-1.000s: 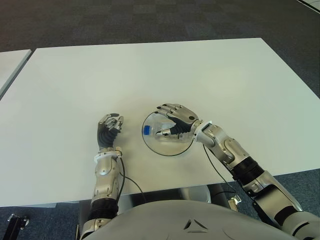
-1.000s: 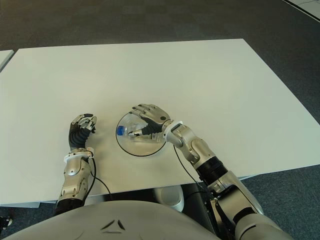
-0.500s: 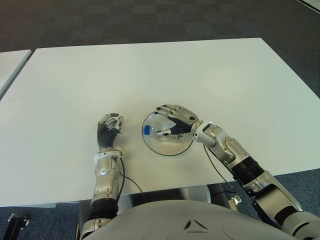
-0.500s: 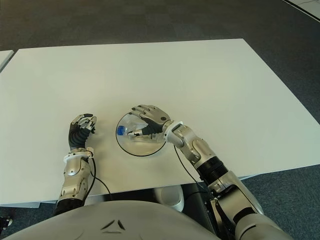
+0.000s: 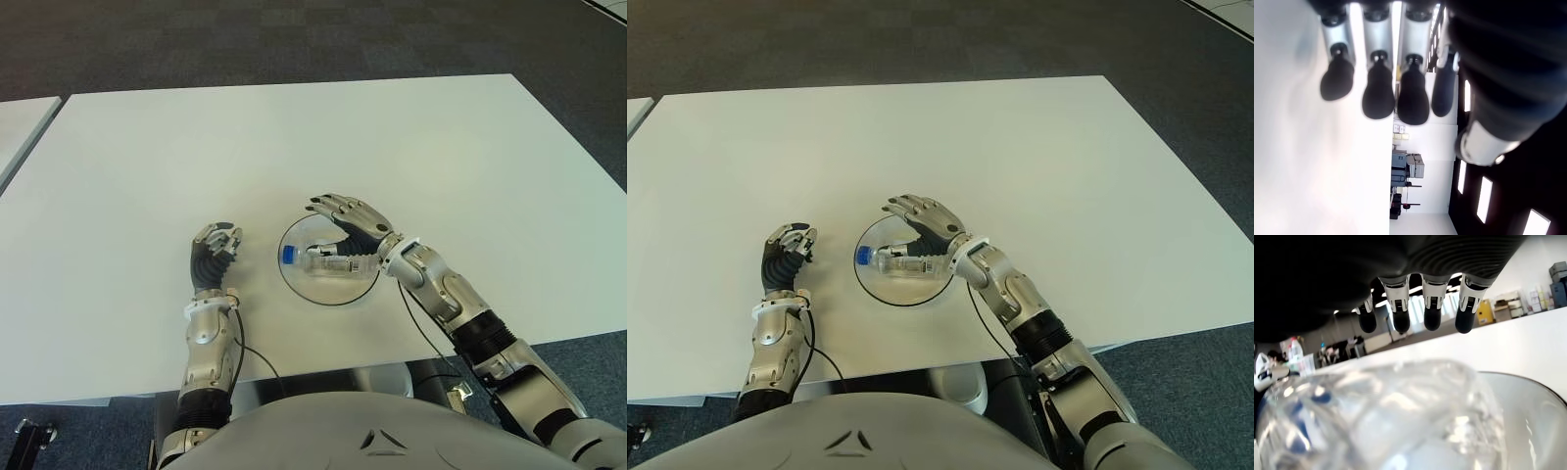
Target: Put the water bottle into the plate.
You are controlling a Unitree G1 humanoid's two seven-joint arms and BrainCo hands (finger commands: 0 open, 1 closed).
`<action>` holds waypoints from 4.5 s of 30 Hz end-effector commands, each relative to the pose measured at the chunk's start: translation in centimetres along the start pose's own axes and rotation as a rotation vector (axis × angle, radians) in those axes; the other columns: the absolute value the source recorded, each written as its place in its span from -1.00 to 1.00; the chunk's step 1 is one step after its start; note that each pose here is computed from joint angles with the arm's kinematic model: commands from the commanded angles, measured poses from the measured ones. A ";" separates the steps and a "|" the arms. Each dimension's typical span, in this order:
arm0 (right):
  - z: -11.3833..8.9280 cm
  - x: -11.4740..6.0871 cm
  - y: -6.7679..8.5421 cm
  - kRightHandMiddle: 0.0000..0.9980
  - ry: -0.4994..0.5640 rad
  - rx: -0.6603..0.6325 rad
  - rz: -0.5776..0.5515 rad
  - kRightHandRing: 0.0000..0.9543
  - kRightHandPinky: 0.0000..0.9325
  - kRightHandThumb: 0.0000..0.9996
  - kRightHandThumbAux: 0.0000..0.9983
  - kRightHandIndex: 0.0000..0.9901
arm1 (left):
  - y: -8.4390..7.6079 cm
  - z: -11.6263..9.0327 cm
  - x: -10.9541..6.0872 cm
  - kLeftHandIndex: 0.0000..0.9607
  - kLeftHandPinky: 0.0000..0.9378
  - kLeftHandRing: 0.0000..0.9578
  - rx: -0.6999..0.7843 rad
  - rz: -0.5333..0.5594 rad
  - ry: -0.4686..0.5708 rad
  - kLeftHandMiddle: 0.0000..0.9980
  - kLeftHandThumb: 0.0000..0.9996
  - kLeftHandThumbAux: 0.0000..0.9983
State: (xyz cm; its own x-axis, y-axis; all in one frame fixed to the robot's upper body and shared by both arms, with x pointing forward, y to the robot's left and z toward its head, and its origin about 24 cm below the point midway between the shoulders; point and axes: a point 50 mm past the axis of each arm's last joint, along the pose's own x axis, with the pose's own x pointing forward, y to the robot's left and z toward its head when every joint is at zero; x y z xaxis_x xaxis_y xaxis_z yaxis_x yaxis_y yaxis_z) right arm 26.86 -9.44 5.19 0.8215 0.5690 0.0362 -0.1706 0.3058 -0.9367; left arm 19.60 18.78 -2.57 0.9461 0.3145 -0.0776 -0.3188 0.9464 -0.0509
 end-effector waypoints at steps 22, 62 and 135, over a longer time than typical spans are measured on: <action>-4.5 -3.6 -0.3 -0.82 0.332 0.402 -0.412 -0.78 -0.58 -0.28 0.47 -0.89 | 0.4 -0.6 -0.1 -0.10 0.54 0.51 -0.004 0.000 0.058 0.45 0.41 0.44; -6.2 -6.0 3.5 0.05 0.439 0.898 -0.392 0.08 0.09 0.41 0.47 -0.15 | 0.3 -0.6 0.0 -0.10 0.51 0.49 -0.022 -0.004 0.058 0.44 0.41 0.44; -6.6 -8.7 4.4 0.01 0.536 1.045 -0.593 0.09 0.10 0.40 0.47 -0.14 | 0.5 -0.7 0.4 -0.09 0.55 0.50 0.007 -0.061 0.069 0.45 0.42 0.44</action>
State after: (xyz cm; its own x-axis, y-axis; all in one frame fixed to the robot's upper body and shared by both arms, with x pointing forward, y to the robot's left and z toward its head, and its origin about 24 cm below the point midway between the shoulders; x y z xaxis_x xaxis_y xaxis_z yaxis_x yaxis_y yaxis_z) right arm 22.94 -18.09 -1.33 0.9902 -0.1387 -0.0190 0.1359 0.9851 -0.1056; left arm 19.88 19.48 -2.61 0.9592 0.2639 -0.1012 -0.2705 0.9609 -0.0586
